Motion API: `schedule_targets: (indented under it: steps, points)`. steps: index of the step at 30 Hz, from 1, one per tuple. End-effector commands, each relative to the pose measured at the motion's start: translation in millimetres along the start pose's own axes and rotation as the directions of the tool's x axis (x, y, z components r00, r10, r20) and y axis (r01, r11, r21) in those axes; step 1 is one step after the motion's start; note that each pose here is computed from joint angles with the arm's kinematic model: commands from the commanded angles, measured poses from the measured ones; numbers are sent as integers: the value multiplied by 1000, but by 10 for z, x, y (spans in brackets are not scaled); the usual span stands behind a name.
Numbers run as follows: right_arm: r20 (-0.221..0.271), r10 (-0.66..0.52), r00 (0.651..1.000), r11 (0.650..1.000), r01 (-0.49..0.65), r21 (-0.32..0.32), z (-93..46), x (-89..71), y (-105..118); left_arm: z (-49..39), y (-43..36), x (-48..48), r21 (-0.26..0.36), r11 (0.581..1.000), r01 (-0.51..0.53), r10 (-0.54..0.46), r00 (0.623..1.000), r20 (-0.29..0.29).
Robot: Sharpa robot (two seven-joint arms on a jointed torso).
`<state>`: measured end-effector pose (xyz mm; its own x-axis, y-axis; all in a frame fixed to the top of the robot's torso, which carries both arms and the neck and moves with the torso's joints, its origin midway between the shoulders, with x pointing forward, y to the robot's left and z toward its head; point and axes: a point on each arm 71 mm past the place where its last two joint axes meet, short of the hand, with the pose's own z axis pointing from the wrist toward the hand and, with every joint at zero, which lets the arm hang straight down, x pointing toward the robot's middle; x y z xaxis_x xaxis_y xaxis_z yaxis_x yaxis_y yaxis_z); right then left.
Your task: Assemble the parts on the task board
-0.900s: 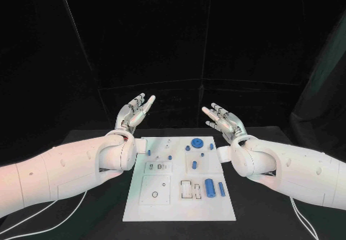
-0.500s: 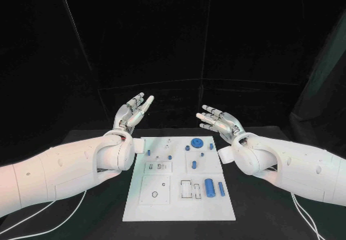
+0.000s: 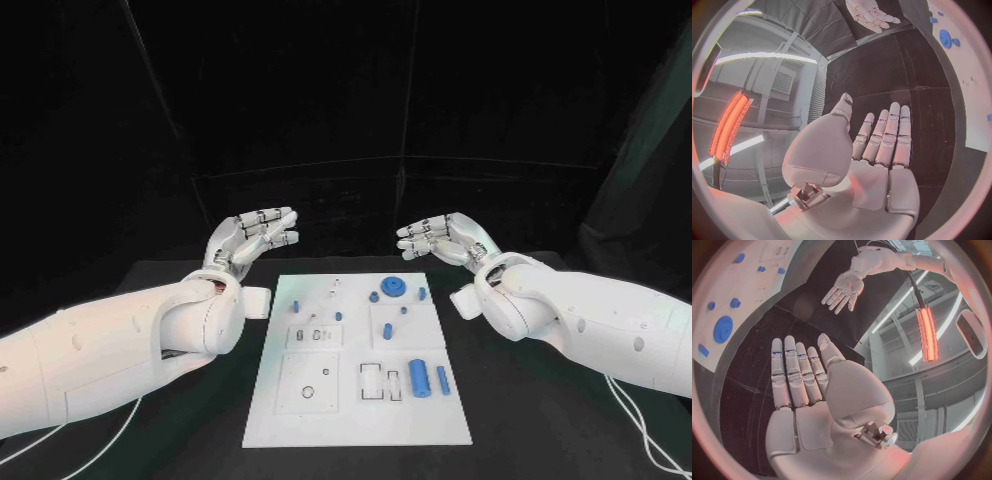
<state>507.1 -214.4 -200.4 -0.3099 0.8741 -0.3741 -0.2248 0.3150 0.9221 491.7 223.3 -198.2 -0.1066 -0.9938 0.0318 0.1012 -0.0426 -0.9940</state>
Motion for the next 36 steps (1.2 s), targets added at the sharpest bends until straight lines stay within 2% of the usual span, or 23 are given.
schedule_targets:
  steps: [1, 6, 11, 15, 21, 24, 28, 36]
  points:
    - [-76, -225, 971, 973, 220, -68, 58, 19, 90, -56, -40, 68, 2, 1000, 18, -18, 996, -84]
    - [-113, -444, 889, 896, 435, -92, 188, -32, 182, -214, -106, 126, -17, 999, 48, -50, 989, -142]
    - [-149, -623, 768, 782, 617, -93, 314, -28, 221, -330, -156, 192, -30, 997, 73, -78, 980, -181]
    - [-191, -733, 653, 676, 731, -94, 383, 20, 223, -379, -176, 246, -38, 995, 89, -95, 974, -206]
    - [-230, -808, 542, 574, 812, -104, 458, 102, 227, -406, -184, 292, -46, 994, 99, -107, 969, -224]
    - [-247, -828, 503, 540, 834, -114, 481, 133, 241, -422, -191, 309, -48, 993, 103, -112, 967, -231]
    - [-263, -841, 474, 517, 846, -128, 500, 172, 255, -433, -196, 324, -50, 993, 107, -116, 965, -237]
    - [-280, -849, 447, 499, 853, -151, 517, 235, 273, -437, -200, 329, -49, 993, 108, -117, 964, -237]
